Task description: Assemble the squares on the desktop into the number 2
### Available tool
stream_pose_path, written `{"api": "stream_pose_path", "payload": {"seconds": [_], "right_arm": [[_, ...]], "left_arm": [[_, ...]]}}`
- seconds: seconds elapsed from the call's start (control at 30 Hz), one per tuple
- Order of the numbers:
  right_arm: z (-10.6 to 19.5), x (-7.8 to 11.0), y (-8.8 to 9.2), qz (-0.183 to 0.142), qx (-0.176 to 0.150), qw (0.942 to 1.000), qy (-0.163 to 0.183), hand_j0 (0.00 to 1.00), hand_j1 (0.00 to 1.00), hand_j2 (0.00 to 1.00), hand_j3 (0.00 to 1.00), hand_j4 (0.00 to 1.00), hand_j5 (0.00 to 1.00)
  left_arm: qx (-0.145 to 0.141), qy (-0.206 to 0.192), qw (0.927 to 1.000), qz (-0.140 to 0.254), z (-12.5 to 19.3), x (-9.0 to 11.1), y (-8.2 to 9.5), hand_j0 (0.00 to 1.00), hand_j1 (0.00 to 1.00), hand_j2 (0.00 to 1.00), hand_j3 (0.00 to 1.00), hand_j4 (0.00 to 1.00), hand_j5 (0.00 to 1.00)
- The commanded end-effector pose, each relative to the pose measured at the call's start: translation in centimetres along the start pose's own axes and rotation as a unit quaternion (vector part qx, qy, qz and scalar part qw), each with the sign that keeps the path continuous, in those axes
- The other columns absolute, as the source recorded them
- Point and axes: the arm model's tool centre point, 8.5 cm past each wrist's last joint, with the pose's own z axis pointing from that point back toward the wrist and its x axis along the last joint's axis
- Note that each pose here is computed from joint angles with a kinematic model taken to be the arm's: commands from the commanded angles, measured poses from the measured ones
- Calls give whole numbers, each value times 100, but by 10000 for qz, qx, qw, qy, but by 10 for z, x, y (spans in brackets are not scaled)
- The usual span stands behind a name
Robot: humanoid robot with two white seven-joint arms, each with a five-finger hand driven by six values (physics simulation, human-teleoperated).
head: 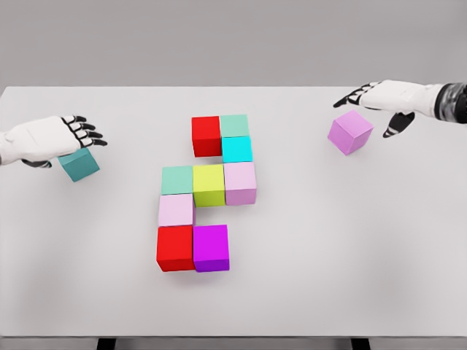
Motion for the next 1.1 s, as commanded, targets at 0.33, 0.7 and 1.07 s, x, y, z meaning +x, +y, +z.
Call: {"api": "stream_pose_path", "payload": {"seconds": [0.33, 0.7, 1.07], "right_arm": [[-20, 4, 8, -26, 190, 9998, 29, 98, 98, 98, 98, 98, 98], [-30, 4, 10, -14, 300, 9995, 94, 98, 98, 98, 98, 98, 98], [-43, 13, 12, 59, 387, 9992, 49, 97, 97, 97, 97, 97, 97]], "left_arm": [[-137, 16, 9999, 59, -2, -1, -9, 100, 100, 100, 100, 100, 100], [-186, 68, 9998, 93, -7, -5, -12, 100, 100, 100, 100, 100, 100], [-46, 30, 9999, 138, -15, -3, -4, 100, 100, 100, 100, 100, 100]]}}
